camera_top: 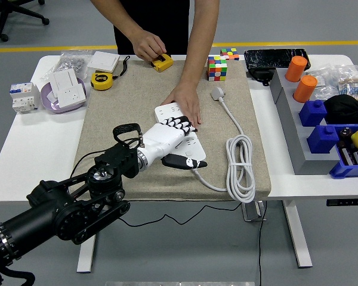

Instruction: Pick up the plug,place it near the board,insert it into the board,press the button

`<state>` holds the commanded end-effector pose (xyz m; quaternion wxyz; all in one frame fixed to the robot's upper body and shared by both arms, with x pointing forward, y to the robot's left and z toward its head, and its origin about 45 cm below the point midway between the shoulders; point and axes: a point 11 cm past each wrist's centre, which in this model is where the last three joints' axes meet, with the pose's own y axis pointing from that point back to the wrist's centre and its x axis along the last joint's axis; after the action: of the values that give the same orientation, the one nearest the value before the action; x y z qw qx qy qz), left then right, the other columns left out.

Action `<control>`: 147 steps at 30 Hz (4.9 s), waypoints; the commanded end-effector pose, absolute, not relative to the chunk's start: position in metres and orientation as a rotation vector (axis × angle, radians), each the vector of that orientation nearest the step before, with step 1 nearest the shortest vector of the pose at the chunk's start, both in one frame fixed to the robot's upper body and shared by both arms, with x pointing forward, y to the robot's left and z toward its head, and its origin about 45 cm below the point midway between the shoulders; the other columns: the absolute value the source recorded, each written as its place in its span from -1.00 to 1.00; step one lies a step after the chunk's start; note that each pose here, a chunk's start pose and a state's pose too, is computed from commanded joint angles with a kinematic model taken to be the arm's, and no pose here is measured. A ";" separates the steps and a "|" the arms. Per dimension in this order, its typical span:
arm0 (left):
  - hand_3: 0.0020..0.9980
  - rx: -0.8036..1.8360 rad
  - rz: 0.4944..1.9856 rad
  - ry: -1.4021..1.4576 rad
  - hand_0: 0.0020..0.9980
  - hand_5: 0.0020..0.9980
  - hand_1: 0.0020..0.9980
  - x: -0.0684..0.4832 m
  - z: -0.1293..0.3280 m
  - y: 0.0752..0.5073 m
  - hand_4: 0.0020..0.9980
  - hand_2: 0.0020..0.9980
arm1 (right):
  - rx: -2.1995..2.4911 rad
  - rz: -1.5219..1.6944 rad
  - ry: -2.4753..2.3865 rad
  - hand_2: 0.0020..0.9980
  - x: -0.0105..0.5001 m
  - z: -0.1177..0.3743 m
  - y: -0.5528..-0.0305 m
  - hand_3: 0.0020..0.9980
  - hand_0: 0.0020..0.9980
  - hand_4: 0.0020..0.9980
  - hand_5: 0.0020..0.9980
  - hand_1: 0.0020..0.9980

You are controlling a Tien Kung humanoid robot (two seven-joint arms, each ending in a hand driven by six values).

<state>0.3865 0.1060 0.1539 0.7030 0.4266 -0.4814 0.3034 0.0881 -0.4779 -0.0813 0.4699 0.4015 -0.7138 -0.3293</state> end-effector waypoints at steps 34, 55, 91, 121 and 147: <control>0.75 0.298 0.786 -0.332 -0.79 -0.73 -0.89 0.319 0.246 0.071 0.22 -0.69 | 1.000 -0.818 -1.739 0.45 0.087 -0.085 -0.470 0.55 0.51 1.00 0.93 0.49; 0.87 0.871 0.678 -0.487 -0.82 -0.73 -0.92 0.359 0.156 0.096 -0.05 -0.69 | 1.008 -0.812 -1.724 0.45 0.088 -0.086 -0.468 0.55 0.51 1.00 0.93 0.49; 0.77 0.997 0.642 -0.599 -0.80 -0.76 -0.92 0.366 0.152 0.117 -0.12 -0.69 | 1.006 -0.813 -1.746 0.45 0.092 -0.084 -0.470 0.55 0.51 1.00 0.93 0.48; 0.67 0.970 0.649 -0.597 -0.80 -0.77 -0.92 0.365 0.153 0.115 -0.12 -0.69 | 1.005 -0.819 -1.740 0.45 0.089 -0.085 -0.469 0.55 0.51 1.00 0.94 0.49; 0.63 0.999 0.646 -0.619 -0.80 -0.78 -0.92 0.366 0.147 0.119 -0.13 -0.69 | 1.004 -0.822 -1.751 0.45 0.090 -0.085 -0.469 0.55 0.51 1.00 0.94 0.49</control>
<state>0.3658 0.1193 0.1471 0.7835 0.4628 -0.2870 0.2993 0.0905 -0.4685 -0.0850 0.4629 0.4085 -0.7122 -0.3342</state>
